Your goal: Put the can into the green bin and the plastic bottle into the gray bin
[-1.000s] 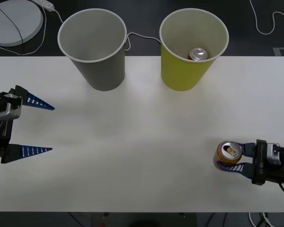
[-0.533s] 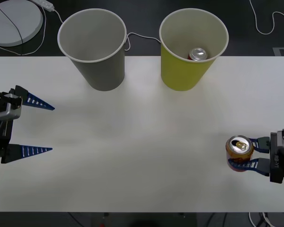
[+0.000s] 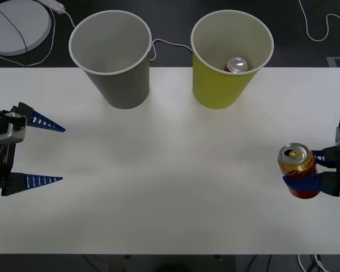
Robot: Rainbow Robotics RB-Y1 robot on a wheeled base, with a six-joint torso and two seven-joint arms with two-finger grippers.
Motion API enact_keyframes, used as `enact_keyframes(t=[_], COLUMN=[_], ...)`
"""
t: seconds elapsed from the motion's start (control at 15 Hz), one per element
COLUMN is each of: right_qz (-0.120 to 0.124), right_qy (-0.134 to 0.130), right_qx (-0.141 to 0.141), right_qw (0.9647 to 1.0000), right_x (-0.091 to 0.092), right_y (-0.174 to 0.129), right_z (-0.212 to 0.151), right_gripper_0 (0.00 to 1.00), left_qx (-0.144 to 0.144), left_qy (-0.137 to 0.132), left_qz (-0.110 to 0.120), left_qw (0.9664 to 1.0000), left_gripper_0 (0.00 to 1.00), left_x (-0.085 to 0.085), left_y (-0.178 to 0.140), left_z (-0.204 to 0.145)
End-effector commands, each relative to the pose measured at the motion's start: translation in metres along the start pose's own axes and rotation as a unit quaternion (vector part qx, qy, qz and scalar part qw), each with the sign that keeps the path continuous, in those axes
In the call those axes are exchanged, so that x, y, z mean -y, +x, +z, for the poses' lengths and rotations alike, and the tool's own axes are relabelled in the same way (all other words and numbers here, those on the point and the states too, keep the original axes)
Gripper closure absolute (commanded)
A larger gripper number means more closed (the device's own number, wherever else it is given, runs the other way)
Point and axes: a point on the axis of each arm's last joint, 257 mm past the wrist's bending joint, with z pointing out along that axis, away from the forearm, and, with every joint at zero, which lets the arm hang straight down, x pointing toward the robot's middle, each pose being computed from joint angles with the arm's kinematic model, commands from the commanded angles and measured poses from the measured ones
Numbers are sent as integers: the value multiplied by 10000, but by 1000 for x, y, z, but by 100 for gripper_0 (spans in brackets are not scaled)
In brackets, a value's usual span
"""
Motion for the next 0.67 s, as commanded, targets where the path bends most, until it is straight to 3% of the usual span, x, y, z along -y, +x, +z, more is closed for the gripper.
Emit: enact_keyframes(t=[0.07, 0.47, 0.67], right_qz=[355, 1137, 1242], right_qy=[80, 307, 483], right_qx=[-314, -850, -1141], right_qw=[9988, 9894, 9845], right_x=[-2, 9, 23], right_y=[-17, -51, -72], right_z=[-14, -42, -51], right_gripper_0=[100, 100, 100], left_qx=[0, 0, 0], left_qy=[0, 0, 0], left_qz=[0, 0, 0], left_qw=[10000, 10000, 10000], left_gripper_0=[0, 0, 0], left_x=[0, 0, 0], left_y=[0, 0, 0], left_z=[0, 0, 0])
